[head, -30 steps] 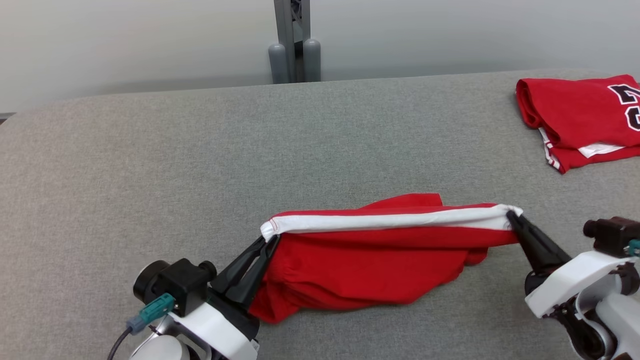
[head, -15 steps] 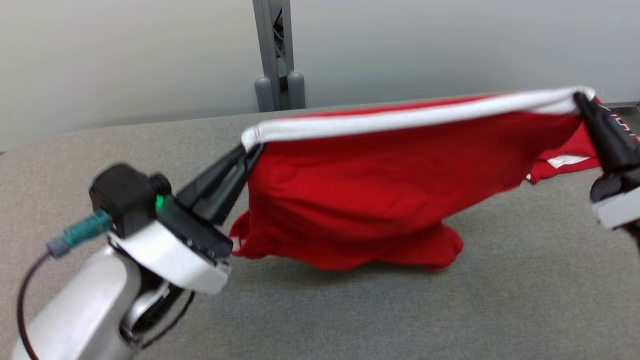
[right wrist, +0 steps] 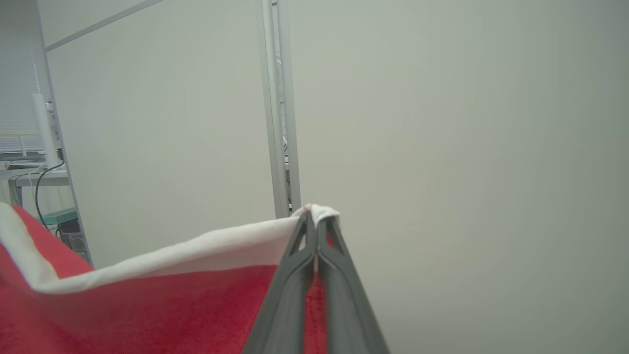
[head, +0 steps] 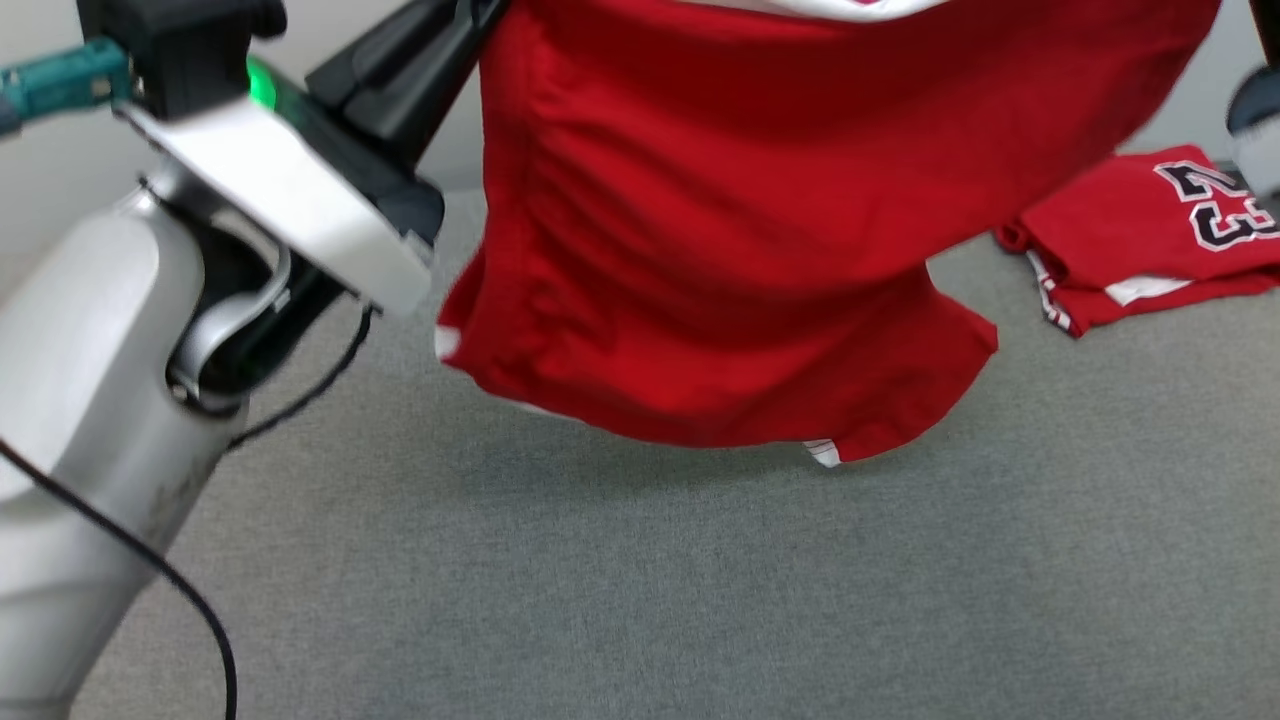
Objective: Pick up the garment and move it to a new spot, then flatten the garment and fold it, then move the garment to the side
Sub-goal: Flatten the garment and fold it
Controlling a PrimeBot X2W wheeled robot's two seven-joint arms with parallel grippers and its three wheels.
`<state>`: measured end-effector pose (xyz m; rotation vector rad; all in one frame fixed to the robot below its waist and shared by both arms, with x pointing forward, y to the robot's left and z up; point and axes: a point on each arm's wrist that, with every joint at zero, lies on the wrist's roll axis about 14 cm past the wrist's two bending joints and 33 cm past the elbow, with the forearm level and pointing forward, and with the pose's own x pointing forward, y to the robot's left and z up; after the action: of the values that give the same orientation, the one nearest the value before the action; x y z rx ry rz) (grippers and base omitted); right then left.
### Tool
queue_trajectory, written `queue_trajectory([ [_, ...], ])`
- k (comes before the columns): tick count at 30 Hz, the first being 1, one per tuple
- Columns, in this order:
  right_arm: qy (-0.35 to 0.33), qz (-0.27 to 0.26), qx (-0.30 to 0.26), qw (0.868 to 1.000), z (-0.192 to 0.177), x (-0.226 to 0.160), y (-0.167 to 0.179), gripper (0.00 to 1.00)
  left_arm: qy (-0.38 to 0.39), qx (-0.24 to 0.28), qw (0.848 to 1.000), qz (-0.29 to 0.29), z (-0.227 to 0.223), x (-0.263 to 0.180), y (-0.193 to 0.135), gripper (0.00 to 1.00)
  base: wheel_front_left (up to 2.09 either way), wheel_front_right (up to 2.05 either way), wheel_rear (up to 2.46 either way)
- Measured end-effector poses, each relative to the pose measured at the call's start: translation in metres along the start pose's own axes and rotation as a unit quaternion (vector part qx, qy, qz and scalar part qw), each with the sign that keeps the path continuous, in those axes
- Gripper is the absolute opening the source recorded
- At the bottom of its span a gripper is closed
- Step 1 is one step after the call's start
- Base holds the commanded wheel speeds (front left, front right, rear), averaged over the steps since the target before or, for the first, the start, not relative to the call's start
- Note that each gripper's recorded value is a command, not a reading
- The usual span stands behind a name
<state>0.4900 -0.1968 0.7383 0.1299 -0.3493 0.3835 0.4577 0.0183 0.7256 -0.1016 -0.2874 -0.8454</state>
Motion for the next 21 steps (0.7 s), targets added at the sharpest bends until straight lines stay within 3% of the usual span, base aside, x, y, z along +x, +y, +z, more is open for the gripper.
queue_trajectory([
  [7,-0.001,-0.027,-0.017,0.999,-0.018,0.069,-0.027,0.00,-0.025,0.068,0.997,0.014,-0.004,0.062,0.047,0.00,0.00,0.00,0.00],
  [15,-0.033,-0.041,-0.033,0.998,-0.048,0.132,-0.056,0.00,-0.055,0.179,0.982,0.037,-0.037,0.113,0.114,0.00,0.00,0.00,0.00],
  [18,-0.025,-0.041,-0.038,0.998,-0.070,0.144,-0.064,0.00,-0.085,0.202,0.975,0.024,-0.035,0.129,0.116,0.00,0.00,0.00,0.00],
  [21,-0.002,-0.043,-0.032,0.999,-0.107,0.145,-0.071,0.00,-0.066,0.187,0.980,0.007,-0.082,0.132,0.114,0.00,0.00,0.00,0.00],
])
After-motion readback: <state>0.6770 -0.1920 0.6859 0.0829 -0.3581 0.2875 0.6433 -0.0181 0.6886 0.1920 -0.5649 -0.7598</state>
